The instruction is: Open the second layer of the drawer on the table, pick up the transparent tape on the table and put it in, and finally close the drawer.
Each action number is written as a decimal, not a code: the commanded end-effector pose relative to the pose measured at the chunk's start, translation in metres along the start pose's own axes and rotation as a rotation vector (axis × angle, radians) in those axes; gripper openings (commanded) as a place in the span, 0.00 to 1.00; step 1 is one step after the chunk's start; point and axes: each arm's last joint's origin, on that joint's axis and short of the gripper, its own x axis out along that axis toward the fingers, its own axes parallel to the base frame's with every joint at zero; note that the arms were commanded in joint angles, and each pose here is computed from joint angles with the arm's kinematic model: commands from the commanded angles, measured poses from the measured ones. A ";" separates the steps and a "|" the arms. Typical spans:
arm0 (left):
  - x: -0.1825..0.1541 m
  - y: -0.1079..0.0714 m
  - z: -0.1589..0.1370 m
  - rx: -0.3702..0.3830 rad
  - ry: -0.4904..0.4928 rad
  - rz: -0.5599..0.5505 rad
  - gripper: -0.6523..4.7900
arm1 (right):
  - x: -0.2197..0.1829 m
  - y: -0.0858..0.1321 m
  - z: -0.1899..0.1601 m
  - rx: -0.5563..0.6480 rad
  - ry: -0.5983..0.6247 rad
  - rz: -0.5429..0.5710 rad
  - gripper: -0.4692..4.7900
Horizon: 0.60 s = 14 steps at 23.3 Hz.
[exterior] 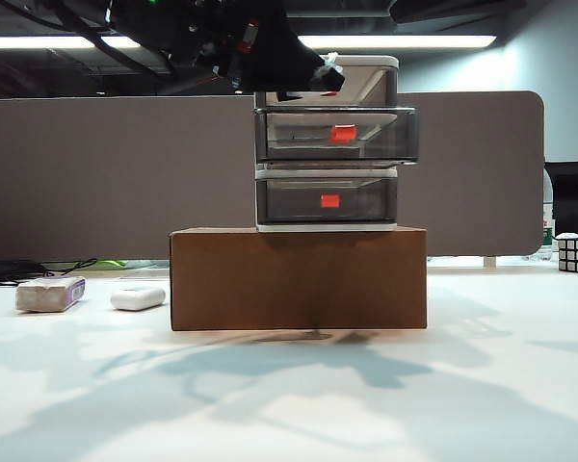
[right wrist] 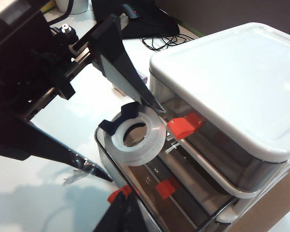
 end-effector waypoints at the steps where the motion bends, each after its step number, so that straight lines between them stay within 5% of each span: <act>1: 0.000 0.002 0.003 0.008 -0.003 0.019 0.75 | -0.001 0.000 0.001 -0.004 -0.006 0.002 0.08; 14: 0.001 0.003 0.001 0.008 0.031 0.070 0.75 | -0.001 0.000 0.002 -0.006 -0.009 0.005 0.08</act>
